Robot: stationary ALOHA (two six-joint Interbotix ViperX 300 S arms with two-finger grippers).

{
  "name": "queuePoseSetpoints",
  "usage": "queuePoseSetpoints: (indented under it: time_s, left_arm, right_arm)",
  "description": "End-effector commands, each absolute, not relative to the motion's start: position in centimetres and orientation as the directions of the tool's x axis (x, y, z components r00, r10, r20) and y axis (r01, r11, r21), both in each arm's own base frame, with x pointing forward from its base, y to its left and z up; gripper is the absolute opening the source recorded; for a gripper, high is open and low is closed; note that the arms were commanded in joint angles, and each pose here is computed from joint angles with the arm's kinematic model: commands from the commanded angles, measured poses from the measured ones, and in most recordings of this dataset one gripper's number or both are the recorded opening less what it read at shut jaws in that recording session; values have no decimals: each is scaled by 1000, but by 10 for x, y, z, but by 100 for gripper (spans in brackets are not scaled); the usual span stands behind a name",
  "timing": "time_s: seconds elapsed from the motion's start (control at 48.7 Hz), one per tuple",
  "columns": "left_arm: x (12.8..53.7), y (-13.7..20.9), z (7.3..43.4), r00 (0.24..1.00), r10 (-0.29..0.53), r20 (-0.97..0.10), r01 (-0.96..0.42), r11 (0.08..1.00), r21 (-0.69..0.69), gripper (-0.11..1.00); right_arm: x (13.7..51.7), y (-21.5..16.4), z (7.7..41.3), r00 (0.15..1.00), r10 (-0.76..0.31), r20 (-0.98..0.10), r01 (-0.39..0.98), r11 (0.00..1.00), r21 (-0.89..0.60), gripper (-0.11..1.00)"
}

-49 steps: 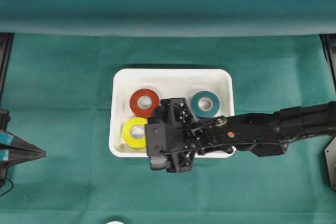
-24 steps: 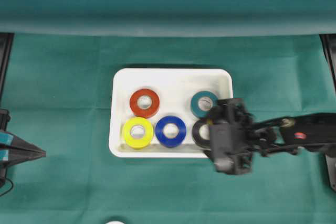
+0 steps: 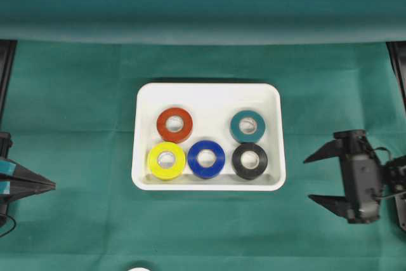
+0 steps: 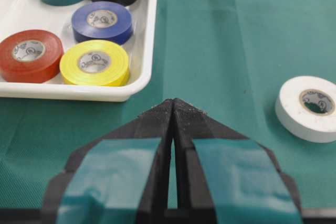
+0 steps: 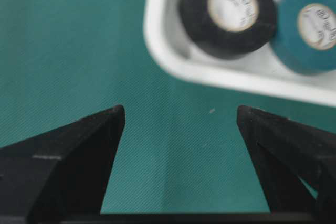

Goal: Put the tape into the white case with the right arm.
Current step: 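Withdraw the open right gripper to the right side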

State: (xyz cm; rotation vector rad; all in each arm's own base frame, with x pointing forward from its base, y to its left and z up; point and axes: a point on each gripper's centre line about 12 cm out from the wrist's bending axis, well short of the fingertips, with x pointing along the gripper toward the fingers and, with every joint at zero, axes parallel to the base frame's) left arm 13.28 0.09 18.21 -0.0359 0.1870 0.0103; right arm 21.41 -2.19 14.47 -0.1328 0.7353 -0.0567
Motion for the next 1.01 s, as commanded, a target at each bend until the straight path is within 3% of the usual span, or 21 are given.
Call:
queuePoseSetpoints:
  time_s: [0.0, 0.349, 0.78, 0.985]
  left_arm:
    - [134, 1, 186, 984, 10, -179, -16, 999, -35, 0]
    - [134, 1, 186, 984, 10, -179, -16, 999, -35, 0]
    - [134, 1, 186, 984, 10, -179, -16, 999, -35, 0]
    - [134, 1, 187, 984, 10, -177, -16, 999, -35, 0]
  right_arm:
    - [209, -19, 148, 768, -79, -636, -4, 992, -128, 67]
    - [204, -16, 143, 762, -67, -644, -18, 992, -125, 67]
    - [197, 25, 141, 761, 88, -643, -217, 968, -124, 67]
    - [196, 27, 140, 756, 89, -648, -224, 966, -129, 67]
